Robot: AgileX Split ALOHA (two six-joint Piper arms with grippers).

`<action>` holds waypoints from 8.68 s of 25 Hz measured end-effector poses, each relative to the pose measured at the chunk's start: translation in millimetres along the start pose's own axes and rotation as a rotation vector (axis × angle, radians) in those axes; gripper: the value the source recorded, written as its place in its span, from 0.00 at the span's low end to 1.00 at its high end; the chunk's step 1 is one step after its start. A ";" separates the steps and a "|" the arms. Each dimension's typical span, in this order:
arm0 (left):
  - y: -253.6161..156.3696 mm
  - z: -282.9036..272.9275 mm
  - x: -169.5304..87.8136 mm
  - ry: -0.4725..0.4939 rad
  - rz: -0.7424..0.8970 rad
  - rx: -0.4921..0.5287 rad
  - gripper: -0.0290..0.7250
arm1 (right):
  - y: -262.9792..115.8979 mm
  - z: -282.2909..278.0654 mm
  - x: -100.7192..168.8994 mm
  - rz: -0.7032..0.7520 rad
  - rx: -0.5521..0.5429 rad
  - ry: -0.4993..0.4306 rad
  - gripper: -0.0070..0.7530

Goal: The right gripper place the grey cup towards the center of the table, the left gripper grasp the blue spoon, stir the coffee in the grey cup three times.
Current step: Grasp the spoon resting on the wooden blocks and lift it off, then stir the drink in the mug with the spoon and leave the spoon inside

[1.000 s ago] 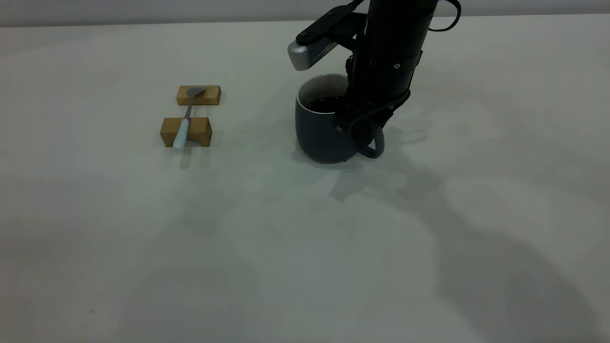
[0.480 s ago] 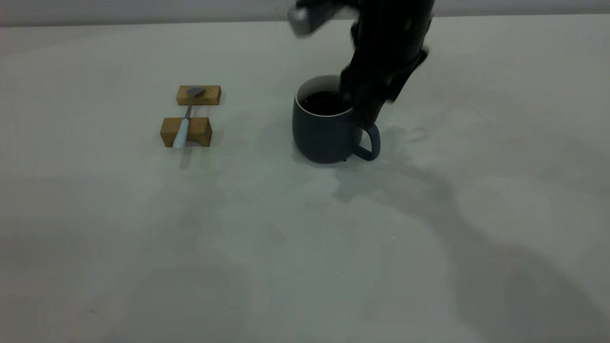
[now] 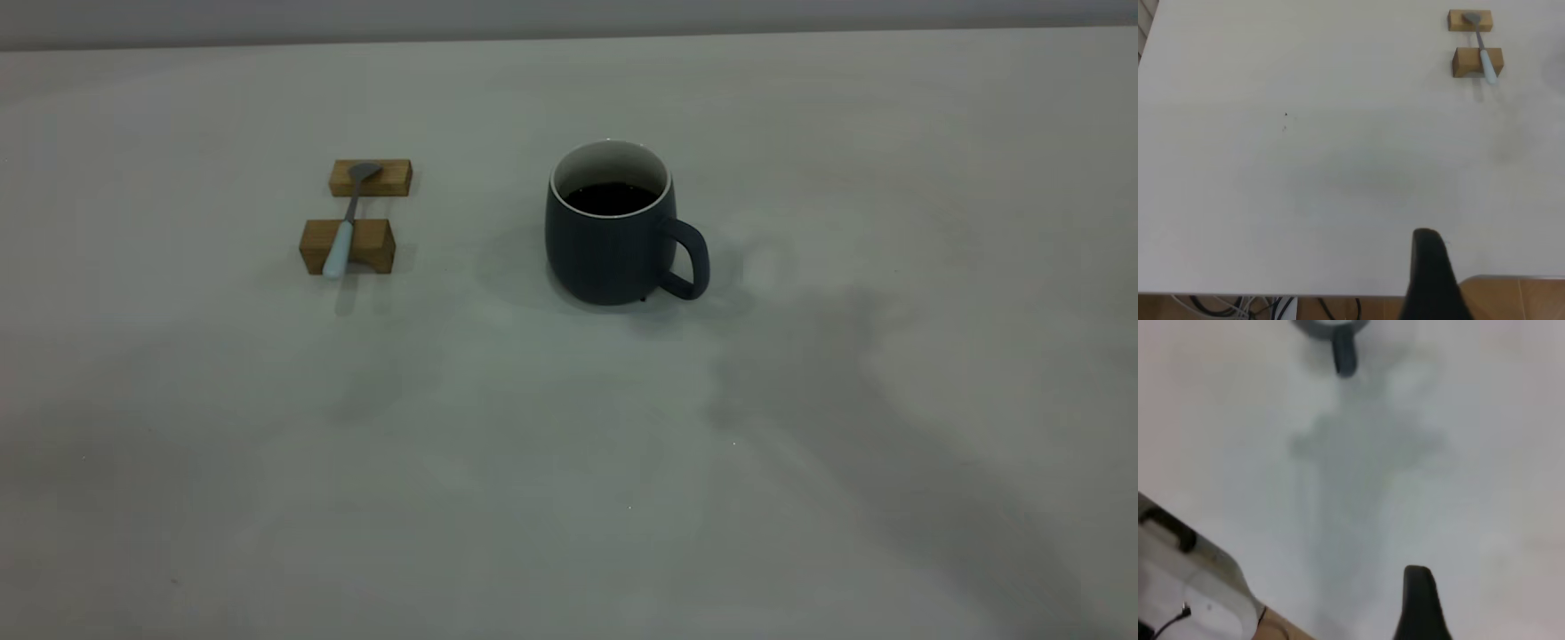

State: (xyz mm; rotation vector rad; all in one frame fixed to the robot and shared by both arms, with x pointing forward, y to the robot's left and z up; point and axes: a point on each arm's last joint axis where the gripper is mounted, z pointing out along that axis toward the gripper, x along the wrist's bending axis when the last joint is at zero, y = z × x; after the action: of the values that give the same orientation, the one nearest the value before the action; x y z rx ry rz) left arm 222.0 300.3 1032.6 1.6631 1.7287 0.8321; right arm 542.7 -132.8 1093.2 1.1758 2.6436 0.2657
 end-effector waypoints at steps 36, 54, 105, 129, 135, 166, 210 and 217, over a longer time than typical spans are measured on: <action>0.0 0.0 0.0 0.000 0.000 0.000 0.78 | -329.2 -43.5 77.7 0.556 -0.581 -0.221 0.84; 0.0 0.0 0.0 0.000 0.000 0.000 0.78 | -337.2 -46.4 84.0 0.670 -0.627 -0.327 0.73; 153.9 265.9 -35.0 -0.129 -0.022 0.575 0.93 | -337.2 -46.4 84.0 0.670 -0.627 -0.327 0.33; 85.1 439.1 -118.0 -0.128 0.091 0.801 0.93 | -337.2 -46.4 84.0 0.670 -0.627 -0.327 0.33; 73.4 454.7 -121.7 -0.126 0.093 0.813 0.90 | -337.2 -46.4 84.0 0.670 -0.627 -0.327 0.33; 197.0 391.9 -168.6 0.037 -0.796 1.168 0.24 | -337.2 -46.4 84.0 0.670 -0.627 -0.327 0.33; 128.5 468.8 -228.2 -0.448 -1.435 1.620 0.23 | -337.2 -46.4 84.0 0.670 -0.627 -0.327 0.33; 118.7 470.3 -227.2 -0.215 -1.588 1.768 0.23 | -337.3 -46.5 84.1 0.670 -0.628 -0.327 0.33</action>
State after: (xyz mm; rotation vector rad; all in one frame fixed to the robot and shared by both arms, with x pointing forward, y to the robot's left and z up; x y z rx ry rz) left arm 671.6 92.6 828.4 0.1942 2.6952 -1.8739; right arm 237.1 -296.0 1038.6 1.6278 1.6231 0.8538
